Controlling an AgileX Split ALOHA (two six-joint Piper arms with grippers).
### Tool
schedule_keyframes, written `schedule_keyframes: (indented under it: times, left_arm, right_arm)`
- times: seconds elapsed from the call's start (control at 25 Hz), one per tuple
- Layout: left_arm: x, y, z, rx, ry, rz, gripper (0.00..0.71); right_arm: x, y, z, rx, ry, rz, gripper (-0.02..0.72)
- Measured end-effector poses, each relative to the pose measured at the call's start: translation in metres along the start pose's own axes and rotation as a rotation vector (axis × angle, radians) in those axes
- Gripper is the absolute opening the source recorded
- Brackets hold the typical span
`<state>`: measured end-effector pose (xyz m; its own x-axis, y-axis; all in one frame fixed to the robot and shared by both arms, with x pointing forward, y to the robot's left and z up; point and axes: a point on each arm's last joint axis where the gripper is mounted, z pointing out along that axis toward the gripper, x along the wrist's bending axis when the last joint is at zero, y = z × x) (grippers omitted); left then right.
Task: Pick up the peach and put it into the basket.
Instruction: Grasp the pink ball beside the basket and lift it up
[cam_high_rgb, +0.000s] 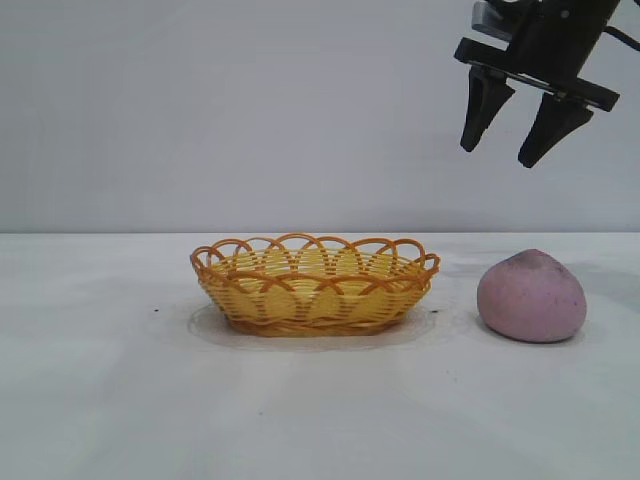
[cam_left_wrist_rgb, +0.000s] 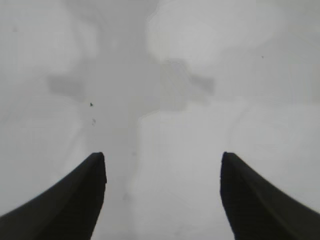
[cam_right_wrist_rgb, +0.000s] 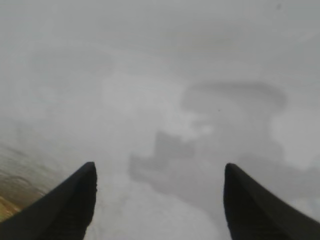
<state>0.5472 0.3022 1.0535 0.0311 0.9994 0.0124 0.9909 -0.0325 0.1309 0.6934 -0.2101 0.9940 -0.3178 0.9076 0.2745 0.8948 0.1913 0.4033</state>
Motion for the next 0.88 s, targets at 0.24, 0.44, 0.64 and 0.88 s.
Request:
schedule_keyframes:
  times: [0.24, 0.44, 0.64, 0.88]
  left_arm:
    - [-0.005, -0.075, -0.036, -0.084, -0.030, -0.011, 0.430]
    - [-0.008, -0.134, -0.063, -0.224, -0.041, -0.013, 0.430]
    - [-0.010, -0.195, -0.078, -0.383, -0.036, -0.008, 0.430]
    - [-0.012, -0.264, -0.071, -0.609, -0.023, 0.007, 0.430]
  right_arm:
    - [0.001, -0.003, 0.000, 0.034, 0.013, 0.001, 0.456]
    - [0.003, -0.008, 0.000, 0.088, 0.034, 0.002, 0.456]
    - [0.004, -0.010, -0.001, 0.109, 0.041, 0.002, 0.456]
    - [0.004, -0.010, -0.001, 0.110, 0.041, 0.002, 0.456]
